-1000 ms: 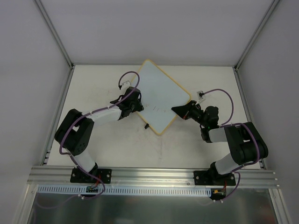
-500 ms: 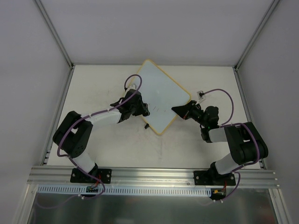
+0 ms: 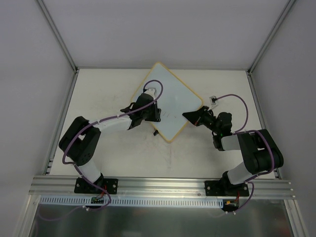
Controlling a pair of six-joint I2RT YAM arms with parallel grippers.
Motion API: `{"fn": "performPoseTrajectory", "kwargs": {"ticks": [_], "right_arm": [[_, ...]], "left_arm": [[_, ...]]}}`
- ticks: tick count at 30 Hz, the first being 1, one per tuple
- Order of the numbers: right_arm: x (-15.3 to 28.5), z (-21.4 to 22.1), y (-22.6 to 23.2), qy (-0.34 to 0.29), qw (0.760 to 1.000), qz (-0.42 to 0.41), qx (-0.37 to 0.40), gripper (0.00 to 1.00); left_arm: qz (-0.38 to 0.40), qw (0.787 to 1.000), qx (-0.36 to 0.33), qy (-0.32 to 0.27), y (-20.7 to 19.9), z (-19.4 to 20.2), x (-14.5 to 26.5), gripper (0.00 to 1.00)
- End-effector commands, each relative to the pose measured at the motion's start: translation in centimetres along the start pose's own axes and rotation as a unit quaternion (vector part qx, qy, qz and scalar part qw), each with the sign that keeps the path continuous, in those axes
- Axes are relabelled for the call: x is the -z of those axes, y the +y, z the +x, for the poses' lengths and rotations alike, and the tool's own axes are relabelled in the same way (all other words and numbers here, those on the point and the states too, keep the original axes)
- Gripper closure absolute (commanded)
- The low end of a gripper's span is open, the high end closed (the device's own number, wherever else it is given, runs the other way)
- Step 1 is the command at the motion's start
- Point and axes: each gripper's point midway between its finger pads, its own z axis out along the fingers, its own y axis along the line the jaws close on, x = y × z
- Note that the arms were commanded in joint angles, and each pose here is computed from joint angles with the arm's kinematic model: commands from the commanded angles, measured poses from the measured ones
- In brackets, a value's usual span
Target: Erase the whiteboard
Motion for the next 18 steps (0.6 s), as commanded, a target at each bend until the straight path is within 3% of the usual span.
{"fn": "performPoseTrajectory", "kwargs": {"ticks": [1,10,18], "right_arm": [[-0.1,-0.1,7.0,0.013,0.981,-0.159,0.111,1.00],[-0.1,-0.1,7.0,0.013,0.981,-0.160,0.111,1.00],[-0.1,0.0,7.0,0.013,0.981,-0.159,0.111,1.00]], "left_arm": [[0.227,0.969,-0.088,0.027,-12.1,2.8,0.1,1.00],[0.280,0.939,-0.197,0.033,-16.3,4.8,2.0,1.00],[0.334,0.897,-0.285,0.049,-19.0,7.3,4.0,1.00]]}}
